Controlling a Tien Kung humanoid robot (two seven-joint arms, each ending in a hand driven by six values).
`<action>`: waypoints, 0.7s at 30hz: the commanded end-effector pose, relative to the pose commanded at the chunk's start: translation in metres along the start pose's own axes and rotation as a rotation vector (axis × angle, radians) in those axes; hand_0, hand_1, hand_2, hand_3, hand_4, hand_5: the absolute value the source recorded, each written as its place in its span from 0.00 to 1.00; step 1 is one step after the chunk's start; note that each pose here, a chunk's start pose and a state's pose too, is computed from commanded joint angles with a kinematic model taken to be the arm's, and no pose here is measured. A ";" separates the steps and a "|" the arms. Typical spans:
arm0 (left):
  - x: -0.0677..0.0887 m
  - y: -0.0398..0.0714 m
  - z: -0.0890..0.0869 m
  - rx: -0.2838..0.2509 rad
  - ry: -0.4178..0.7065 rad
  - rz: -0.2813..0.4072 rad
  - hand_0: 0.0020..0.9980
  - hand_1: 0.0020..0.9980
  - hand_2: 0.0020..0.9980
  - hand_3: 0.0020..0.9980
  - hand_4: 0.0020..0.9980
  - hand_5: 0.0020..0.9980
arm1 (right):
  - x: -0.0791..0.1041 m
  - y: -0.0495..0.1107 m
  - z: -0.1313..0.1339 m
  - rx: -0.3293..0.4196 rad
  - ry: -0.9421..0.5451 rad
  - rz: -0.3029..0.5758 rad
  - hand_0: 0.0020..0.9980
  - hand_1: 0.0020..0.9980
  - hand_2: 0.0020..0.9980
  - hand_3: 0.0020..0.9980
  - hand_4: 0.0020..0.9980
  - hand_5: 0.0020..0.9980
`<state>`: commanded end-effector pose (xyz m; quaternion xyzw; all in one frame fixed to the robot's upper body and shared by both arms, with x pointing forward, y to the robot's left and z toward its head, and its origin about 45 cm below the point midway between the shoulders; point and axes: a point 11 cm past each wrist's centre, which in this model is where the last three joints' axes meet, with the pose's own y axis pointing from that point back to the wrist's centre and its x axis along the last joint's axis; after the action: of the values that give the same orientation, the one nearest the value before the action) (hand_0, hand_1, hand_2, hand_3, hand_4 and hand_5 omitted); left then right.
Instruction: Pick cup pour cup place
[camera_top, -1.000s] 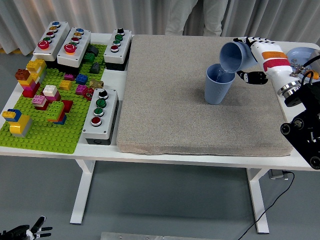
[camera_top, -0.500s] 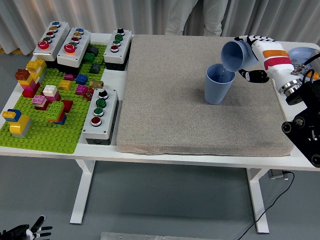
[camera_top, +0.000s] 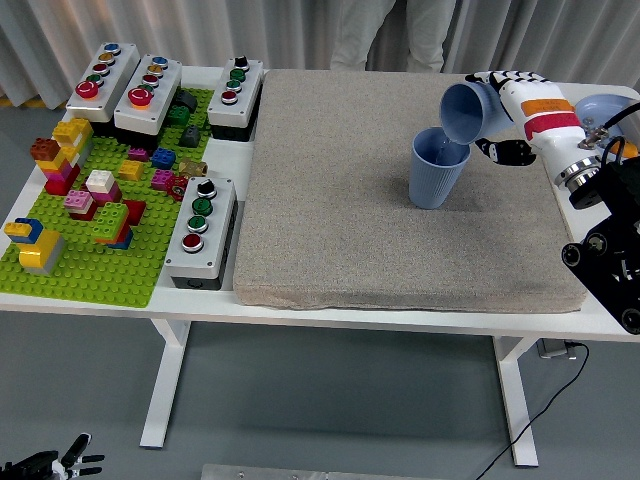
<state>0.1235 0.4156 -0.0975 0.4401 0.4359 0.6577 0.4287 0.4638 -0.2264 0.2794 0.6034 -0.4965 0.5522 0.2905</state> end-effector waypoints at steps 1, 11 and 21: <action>0.000 0.000 0.000 0.000 0.000 0.000 0.72 0.71 0.74 0.64 0.52 0.97 | 0.000 0.000 0.000 0.001 0.003 0.002 0.84 0.70 0.60 0.67 0.76 0.12; 0.000 0.000 0.001 -0.002 0.000 0.000 0.72 0.71 0.74 0.64 0.52 0.97 | 0.004 -0.001 0.000 0.006 0.036 0.005 0.85 0.70 0.60 0.67 0.75 0.12; 0.000 0.000 0.004 -0.007 0.001 -0.001 0.72 0.71 0.74 0.64 0.52 0.97 | 0.007 -0.003 0.000 0.016 0.072 -0.003 0.86 0.70 0.60 0.66 0.75 0.12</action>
<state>0.1275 0.4160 -0.0963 0.4380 0.4339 0.6593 0.4304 0.4657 -0.2277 0.2866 0.5861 -0.4805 0.5771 0.3041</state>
